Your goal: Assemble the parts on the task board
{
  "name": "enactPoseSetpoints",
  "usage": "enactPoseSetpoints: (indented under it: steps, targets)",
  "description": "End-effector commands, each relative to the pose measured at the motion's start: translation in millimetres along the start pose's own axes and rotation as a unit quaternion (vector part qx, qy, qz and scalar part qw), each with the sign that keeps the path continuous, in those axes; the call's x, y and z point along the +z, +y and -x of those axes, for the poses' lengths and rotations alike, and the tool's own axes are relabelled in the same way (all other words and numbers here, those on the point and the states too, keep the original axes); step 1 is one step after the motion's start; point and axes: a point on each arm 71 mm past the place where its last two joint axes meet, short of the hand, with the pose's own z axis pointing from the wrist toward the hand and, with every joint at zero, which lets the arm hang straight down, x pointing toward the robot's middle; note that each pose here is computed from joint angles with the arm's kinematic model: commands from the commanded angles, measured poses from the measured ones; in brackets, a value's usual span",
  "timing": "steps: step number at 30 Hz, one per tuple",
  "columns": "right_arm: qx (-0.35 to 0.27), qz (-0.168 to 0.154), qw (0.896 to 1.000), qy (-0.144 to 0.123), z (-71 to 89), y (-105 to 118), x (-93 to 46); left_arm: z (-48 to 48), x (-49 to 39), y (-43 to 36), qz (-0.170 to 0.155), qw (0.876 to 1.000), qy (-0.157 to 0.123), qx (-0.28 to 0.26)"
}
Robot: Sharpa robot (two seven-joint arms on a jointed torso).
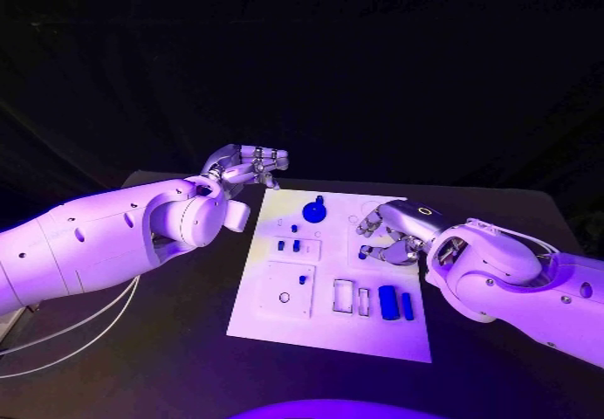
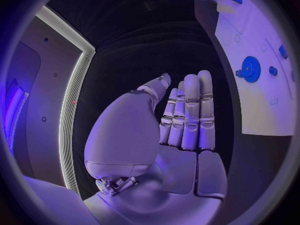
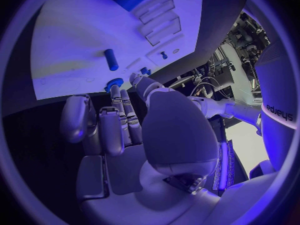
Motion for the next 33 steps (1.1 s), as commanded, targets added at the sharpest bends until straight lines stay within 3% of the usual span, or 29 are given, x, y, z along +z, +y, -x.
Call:
enactPoseSetpoints:
  steps: [1,21,33]
  targets:
    - [-0.01,-0.004,1.0,0.026,-3.1,-5.4,0.4,-2.1,0.1,-0.4,-0.001,1.0,0.01,-0.005]
    - [-0.01,-0.007,0.998,0.061,-24.4,-10.4,15.1,-1.9,-0.6,-0.2,0.0,1.0,0.012,-0.005]
    - [-0.009,-0.007,0.998,0.066,-31.1,-9.3,20.4,-1.6,-0.8,-0.2,0.0,1.0,0.012,-0.005]
